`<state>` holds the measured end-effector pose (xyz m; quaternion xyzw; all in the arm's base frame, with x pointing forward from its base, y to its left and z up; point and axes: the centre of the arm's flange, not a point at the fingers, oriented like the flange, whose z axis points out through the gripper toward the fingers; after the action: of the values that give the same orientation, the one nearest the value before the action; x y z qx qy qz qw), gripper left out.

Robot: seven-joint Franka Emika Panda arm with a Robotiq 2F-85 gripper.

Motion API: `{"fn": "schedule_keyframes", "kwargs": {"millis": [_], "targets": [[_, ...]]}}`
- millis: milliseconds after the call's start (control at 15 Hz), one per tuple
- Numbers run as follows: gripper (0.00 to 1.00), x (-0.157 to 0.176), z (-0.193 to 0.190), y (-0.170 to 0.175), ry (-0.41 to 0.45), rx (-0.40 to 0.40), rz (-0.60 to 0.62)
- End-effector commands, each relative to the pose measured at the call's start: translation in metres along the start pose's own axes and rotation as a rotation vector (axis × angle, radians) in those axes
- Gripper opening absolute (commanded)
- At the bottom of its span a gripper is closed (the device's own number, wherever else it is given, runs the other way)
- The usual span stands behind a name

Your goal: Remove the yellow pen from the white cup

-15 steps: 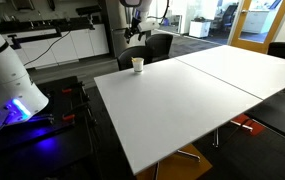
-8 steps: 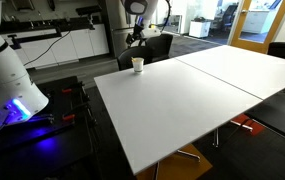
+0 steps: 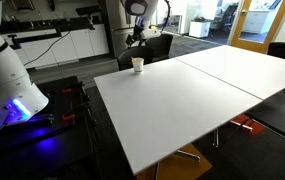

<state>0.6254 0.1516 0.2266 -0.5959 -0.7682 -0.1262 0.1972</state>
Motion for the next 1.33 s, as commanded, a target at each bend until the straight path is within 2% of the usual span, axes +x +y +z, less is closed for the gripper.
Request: {"fn": "schedule_keyframes", "kwargs": {"millis": [0,267,333,400,467,600,733,800,867,933,1000,1133,1267], "targets": [[1.0,-0.004,0.011,0.004,-0.044,-0.012,-0.085],[1.0,-0.005,0.021,0.005,-0.078,-0.033,-0.162],[0.97,-0.005,0.022,0.006,-0.078,-0.039,-0.177],[0.84,-0.004,0.024,0.006,-0.074,-0.045,-0.19],[0.91,-0.003,0.025,0.006,-0.067,-0.049,-0.207],[0.84,-0.002,0.028,0.006,-0.056,-0.049,-0.229],[0.7,-0.002,0.03,0.007,-0.039,-0.045,-0.253],[0.67,-0.002,0.031,0.008,-0.029,-0.037,-0.269],[0.52,-0.004,0.032,0.01,-0.02,-0.033,-0.282],[0.5,-0.005,0.034,0.012,-0.012,-0.032,-0.291],[0.44,-0.007,0.036,0.014,-0.005,-0.031,-0.303],[0.42,-0.009,0.041,0.019,0.007,-0.025,-0.322],[0.49,-0.01,0.048,0.024,0.012,-0.024,-0.337]]}}
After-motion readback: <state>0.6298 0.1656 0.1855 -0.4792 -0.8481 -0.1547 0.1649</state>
